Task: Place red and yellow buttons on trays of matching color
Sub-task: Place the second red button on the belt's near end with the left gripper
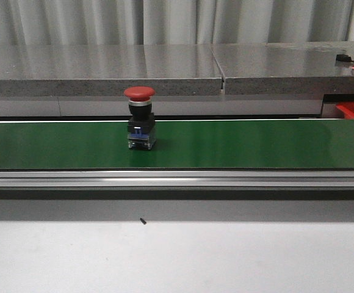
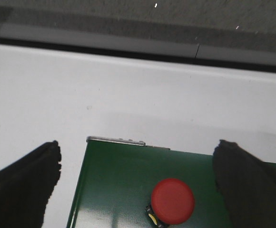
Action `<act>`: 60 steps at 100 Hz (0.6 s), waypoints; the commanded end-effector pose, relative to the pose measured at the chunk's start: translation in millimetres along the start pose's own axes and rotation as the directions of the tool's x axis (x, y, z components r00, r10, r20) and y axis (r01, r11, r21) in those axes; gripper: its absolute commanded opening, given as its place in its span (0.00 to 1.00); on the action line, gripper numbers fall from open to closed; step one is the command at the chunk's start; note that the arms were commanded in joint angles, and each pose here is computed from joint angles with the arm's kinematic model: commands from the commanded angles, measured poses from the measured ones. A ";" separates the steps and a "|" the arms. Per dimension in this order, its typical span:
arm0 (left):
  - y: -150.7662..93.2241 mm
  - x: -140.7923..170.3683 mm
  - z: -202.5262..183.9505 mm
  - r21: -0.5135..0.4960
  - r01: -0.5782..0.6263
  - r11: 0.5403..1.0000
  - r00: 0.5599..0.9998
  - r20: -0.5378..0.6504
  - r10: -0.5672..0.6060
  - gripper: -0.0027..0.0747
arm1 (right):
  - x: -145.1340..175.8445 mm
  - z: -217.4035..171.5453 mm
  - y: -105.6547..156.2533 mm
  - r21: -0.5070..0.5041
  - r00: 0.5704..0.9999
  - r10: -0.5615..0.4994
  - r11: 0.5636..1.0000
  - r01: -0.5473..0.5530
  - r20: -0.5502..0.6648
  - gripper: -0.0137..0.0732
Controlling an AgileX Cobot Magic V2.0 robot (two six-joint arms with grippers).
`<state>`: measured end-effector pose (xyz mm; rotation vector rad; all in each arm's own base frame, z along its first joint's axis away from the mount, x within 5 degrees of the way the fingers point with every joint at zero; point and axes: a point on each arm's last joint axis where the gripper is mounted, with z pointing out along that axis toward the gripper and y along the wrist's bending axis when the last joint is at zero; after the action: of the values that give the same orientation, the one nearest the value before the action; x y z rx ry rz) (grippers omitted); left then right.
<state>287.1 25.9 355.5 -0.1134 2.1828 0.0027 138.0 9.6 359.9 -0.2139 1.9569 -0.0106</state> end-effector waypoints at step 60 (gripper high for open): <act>-22.2 119.6 -153.9 0.191 -0.069 0.979 0.937 0.348 -0.002 0.85 | -13.0 -4.8 -2.2 0.022 0.996 -0.014 1.000 0.012 0.090 0.08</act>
<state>111.3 -12.1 342.9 0.0522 1.9391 -0.1286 138.0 9.6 359.9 -0.2139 1.9569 -0.0106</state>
